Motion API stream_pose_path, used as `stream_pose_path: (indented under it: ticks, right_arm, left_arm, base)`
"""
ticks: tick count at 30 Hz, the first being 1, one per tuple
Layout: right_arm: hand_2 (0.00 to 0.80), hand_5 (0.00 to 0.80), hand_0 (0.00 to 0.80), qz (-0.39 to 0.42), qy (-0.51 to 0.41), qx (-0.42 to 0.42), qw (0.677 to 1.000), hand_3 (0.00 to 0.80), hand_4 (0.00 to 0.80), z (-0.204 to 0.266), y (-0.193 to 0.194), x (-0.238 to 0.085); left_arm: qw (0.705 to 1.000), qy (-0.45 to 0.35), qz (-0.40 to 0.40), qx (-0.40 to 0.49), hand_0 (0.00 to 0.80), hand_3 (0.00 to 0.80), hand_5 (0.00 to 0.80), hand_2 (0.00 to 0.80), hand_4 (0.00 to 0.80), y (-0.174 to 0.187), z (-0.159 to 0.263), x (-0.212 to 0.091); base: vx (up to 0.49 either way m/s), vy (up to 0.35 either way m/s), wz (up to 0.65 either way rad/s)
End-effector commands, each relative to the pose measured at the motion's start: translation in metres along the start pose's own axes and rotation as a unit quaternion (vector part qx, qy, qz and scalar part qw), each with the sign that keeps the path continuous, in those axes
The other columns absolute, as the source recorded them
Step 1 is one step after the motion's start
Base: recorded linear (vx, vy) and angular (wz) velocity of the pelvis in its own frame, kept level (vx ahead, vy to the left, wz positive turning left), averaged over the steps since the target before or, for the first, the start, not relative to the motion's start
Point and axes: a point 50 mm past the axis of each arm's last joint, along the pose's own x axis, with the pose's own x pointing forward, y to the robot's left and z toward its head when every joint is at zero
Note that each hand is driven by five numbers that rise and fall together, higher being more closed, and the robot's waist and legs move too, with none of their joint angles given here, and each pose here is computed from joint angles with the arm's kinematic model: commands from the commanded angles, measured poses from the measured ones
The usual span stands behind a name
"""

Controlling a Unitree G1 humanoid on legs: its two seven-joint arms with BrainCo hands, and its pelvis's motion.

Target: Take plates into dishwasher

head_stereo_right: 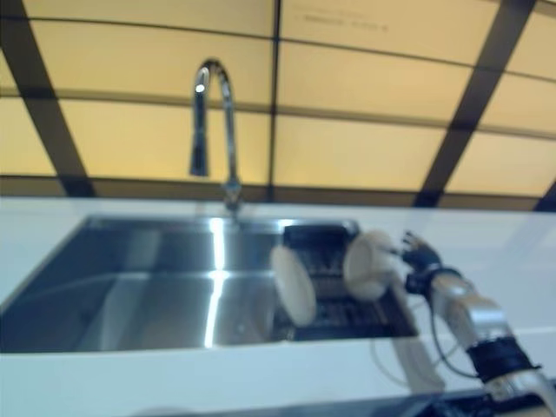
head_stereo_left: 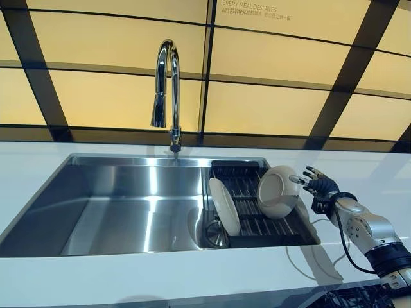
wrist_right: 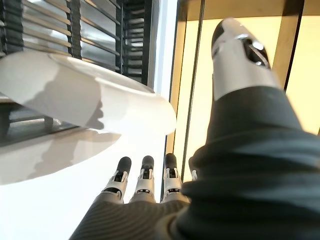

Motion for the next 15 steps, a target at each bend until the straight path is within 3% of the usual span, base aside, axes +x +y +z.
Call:
stream_pose_path:
  ticks: [1, 15]
  right_arm:
    - [0.000, 0.000, 0.000, -0.011, -0.082, 0.015, 0.996, 0.000, 0.000, 0.036, -0.001, 0.000]
    - [0.000, 0.000, 0.000, 0.044, -0.001, 0.047, 0.998, 0.000, 0.000, 0.012, 0.005, 0.003]
  left_arm:
    - [1.000, -0.009, 0.016, 0.020, 0.000, 0.000, 0.000, 0.000, 0.000, 0.010, 0.008, 0.001]
    - [1.000, -0.010, 0.019, 0.022, 0.000, 0.000, 0.000, 0.000, 0.000, 0.013, 0.010, 0.001]
  base:
    - [0.000, 0.000, 0.00]
    - [0.000, 0.000, 0.00]
